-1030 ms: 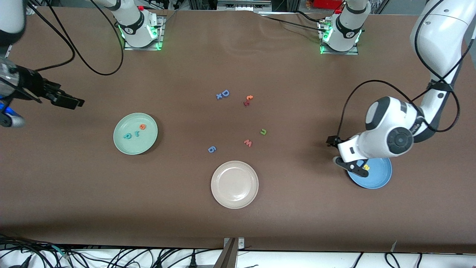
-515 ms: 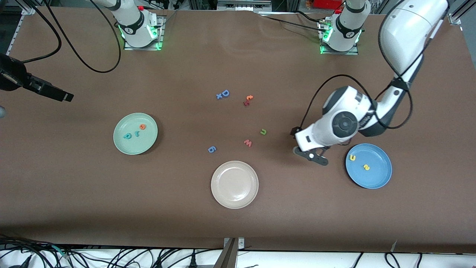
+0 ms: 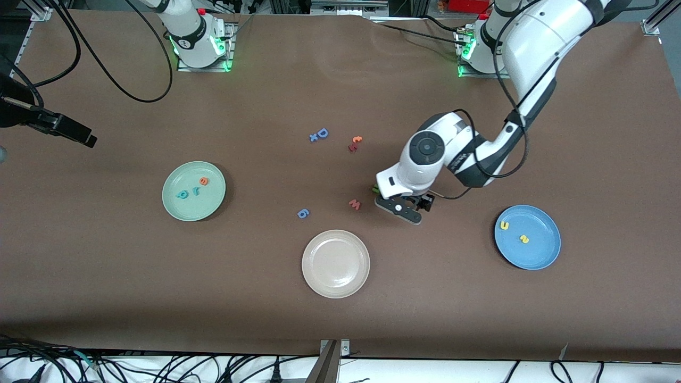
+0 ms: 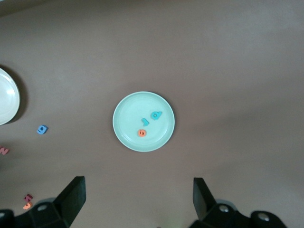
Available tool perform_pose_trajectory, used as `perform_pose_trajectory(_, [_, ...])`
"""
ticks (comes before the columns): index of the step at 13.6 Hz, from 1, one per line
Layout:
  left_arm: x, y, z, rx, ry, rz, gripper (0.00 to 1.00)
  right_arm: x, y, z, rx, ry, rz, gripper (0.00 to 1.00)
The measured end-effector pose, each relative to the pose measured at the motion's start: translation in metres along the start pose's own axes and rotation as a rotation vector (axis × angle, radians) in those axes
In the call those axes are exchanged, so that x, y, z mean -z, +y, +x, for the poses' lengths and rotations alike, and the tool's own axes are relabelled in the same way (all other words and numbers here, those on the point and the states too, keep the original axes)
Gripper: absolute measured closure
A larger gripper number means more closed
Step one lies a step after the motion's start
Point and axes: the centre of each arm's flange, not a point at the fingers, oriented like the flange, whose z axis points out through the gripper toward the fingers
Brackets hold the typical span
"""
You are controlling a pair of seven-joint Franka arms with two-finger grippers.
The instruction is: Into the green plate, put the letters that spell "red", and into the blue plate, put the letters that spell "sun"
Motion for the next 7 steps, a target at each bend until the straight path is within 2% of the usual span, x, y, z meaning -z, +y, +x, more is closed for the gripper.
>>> perform_pose_trajectory(2, [-0.013, 0.014, 0.0, -0.014, 0.011, -0.022, 0.0, -0.009, 0.01, -0.003, 0.012, 0.034, 0.029, 0.0])
perform_pose_trajectory(7, [-0.027, 0.055, -0.006, -0.07, -0.001, -0.038, 0.0, -0.019, 0.012, -0.013, 0.019, 0.038, 0.034, 0.0])
